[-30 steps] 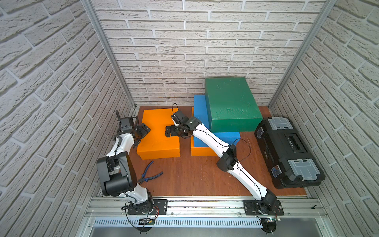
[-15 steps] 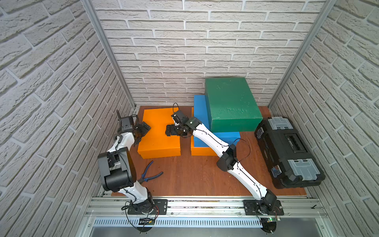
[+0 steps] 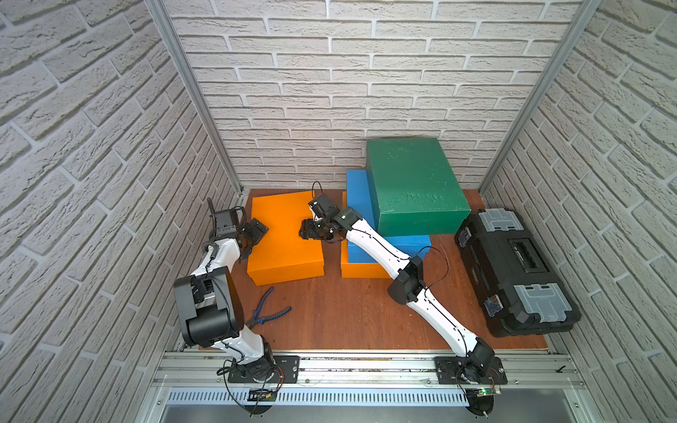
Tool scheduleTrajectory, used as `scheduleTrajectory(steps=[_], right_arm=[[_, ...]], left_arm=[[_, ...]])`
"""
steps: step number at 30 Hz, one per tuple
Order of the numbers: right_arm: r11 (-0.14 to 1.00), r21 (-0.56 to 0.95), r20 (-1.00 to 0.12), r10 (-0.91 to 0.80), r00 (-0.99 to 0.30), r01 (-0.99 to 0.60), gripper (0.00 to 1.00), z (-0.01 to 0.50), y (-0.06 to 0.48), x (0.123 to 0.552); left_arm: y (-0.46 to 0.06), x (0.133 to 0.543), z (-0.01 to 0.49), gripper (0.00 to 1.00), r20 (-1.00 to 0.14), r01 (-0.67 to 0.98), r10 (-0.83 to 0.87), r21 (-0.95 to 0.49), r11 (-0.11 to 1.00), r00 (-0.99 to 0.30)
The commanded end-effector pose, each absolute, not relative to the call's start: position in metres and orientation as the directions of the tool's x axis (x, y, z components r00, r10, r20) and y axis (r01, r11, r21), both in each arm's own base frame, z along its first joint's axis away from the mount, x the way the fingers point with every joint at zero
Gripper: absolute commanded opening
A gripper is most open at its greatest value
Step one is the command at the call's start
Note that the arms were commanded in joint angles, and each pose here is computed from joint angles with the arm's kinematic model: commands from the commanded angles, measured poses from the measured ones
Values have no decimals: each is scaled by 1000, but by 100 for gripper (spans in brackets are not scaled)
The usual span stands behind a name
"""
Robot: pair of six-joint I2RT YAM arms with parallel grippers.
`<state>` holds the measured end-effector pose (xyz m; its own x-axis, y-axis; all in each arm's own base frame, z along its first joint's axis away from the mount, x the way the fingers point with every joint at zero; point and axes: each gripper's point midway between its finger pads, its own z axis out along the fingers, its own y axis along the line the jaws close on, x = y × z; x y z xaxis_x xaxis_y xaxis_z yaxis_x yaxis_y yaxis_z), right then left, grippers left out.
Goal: Stack the shoeboxes
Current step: Pick up the shoebox from the corner of the board.
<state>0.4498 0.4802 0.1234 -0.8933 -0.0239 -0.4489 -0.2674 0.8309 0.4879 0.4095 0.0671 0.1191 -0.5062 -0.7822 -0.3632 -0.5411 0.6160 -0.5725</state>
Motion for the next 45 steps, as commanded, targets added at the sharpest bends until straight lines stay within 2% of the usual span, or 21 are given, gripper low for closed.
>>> scheduleTrajectory(steps=[1,7,14,25,45], right_arm=[[552,637,-538,-182,-823,-538,61,204,571,358],[520,606,-599,-198,-776,-601,58,236,577,339],[566,470,-701,-227,-676,-678,53,267,567,325],[582,401,-754,-229,-616,-707,51,298,555,317],[564,303,-832,-236,-502,-768,46,367,534,273]], left_arm=[[10,413,166,93,-313,-396,-769,-714,577,-556],[9,409,187,93,-336,-370,-776,-732,572,-534],[3,404,212,93,-361,-326,-779,-757,566,-513],[-9,385,287,94,-444,-218,-780,-790,573,-441],[-37,337,414,94,-567,-12,-756,-797,603,-325]])
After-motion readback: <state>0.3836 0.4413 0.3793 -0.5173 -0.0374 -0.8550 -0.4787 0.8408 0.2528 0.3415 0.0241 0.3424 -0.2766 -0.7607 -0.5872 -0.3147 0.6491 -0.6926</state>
